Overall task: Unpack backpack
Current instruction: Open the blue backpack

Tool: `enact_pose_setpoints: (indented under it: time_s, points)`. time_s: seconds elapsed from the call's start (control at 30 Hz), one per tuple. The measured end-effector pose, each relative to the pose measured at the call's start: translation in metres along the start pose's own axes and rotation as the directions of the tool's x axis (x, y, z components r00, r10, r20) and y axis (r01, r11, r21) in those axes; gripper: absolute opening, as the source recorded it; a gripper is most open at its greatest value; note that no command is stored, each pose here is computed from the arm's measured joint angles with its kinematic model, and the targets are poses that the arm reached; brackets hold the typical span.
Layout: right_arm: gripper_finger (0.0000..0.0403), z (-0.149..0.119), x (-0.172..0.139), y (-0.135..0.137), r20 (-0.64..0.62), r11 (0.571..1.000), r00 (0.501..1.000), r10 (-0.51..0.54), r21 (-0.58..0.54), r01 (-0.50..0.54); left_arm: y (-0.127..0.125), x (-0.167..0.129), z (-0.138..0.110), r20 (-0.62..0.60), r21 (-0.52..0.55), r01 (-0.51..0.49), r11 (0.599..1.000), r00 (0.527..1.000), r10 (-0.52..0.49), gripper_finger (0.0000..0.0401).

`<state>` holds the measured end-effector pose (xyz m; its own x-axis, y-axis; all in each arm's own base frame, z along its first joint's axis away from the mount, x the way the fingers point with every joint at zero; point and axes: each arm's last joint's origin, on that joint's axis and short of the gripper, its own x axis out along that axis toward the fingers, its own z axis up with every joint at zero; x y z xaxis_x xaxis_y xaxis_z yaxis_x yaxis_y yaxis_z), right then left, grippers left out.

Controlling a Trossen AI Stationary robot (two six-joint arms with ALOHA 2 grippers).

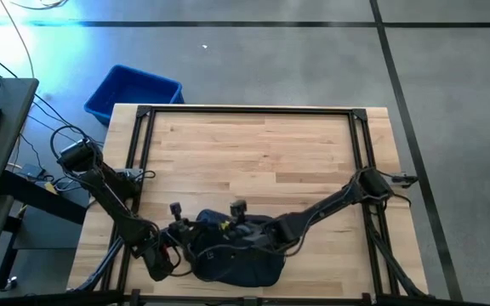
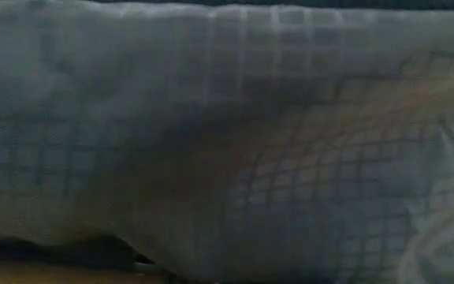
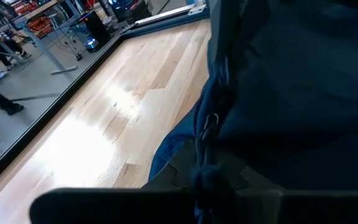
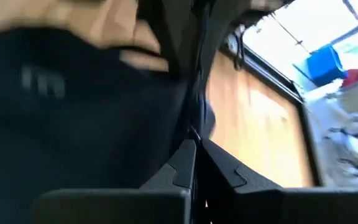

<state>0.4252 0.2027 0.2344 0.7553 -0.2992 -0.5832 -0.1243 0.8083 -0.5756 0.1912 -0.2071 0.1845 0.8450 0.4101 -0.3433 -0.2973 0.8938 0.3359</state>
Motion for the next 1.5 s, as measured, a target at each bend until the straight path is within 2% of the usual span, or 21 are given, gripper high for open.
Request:
enact_pose_setpoints:
  time_s: [0.2, 0.33, 0.53, 0.63, 0.7, 0.8, 0.87, 1.0, 1.1, 1.17, 1.27, 1.33, 1.4, 1.5]
  points:
    - [0.0, -0.024, -0.013, 0.01, -0.208, 0.995, 0.973, -0.096, -0.045, 0.089, -0.002, -0.008, -0.002, 0.015, 0.017, 0.015, 1.0, 1.0, -0.015, 0.0001]
    - [0.0, -0.038, -0.026, 0.02, -0.319, 0.997, 0.944, -0.08, -0.047, 0.068, -0.001, -0.009, -0.004, 0.012, 0.007, 0.007, 1.0, 1.0, -0.008, 0.0002]
    - [0.0, -0.062, -0.061, 0.035, -0.512, 0.994, 0.852, -0.11, -0.053, 0.097, 0.005, -0.007, -0.011, -0.016, -0.032, -0.023, 0.999, 1.0, 0.022, 0.0001]
    - [0.0, -0.071, -0.078, 0.042, -0.597, 0.996, 0.798, -0.084, -0.017, 0.092, 0.011, -0.001, -0.016, -0.044, -0.049, -0.056, 0.997, 0.998, 0.054, 0.0001]
    - [0.0, -0.074, -0.088, 0.049, -0.621, 0.996, 0.78, -0.07, -0.004, 0.087, 0.017, 0.004, -0.02, -0.083, -0.049, -0.084, 0.995, 0.993, 0.08, 0.0001]
    - [0.0, -0.074, -0.097, 0.058, -0.609, 0.996, 0.79, -0.067, 0.001, 0.086, 0.026, 0.01, -0.022, -0.138, -0.064, -0.127, 0.99, 0.983, 0.118, 0.0001]
    - [0.0, -0.074, -0.1, 0.061, -0.598, 0.995, 0.798, -0.068, 0.013, 0.095, 0.029, 0.01, -0.019, -0.143, -0.032, -0.143, 0.989, 0.98, 0.137, 0.0]
    - [0.0, -0.069, -0.095, 0.061, -0.534, 0.992, 0.839, -0.107, -0.001, 0.126, 0.025, 0.002, 0.013, -0.026, 0.002, -0.156, 0.988, 0.987, 0.156, 0.0]
    - [0.0, -0.065, -0.089, 0.056, -0.468, 0.985, 0.867, -0.171, -0.058, 0.163, 0.02, 0.008, 0.039, 0.007, 0.121, -0.151, 0.981, 0.989, 0.151, 0.0004]
    - [0.0, -0.063, -0.084, 0.051, -0.429, 0.974, 0.875, -0.225, -0.096, 0.204, 0.019, 0.023, 0.054, -0.018, 0.181, -0.091, 0.979, 0.995, 0.096, 0.0015]
    - [0.0, -0.059, -0.075, 0.044, -0.384, 0.959, 0.879, -0.282, -0.126, 0.253, 0.019, 0.051, 0.069, -0.057, 0.24, 0.086, 0.967, 0.996, -0.075, 0.0045]
    - [0.0, -0.057, -0.07, 0.042, -0.365, 0.957, 0.885, -0.289, -0.142, 0.254, 0.022, 0.068, 0.076, -0.053, 0.274, 0.185, 0.944, 0.983, -0.177, 0.007]
    - [0.0, -0.053, -0.066, 0.042, -0.343, 0.959, 0.897, -0.278, -0.146, 0.241, 0.025, 0.083, 0.082, -0.028, 0.308, 0.226, 0.924, 0.973, -0.228, 0.0096]
    - [0.0, -0.047, -0.061, 0.043, -0.316, 0.967, 0.916, -0.246, -0.148, 0.209, 0.032, 0.1, 0.085, -0.005, 0.347, 0.216, 0.913, 0.974, -0.228, 0.0138]
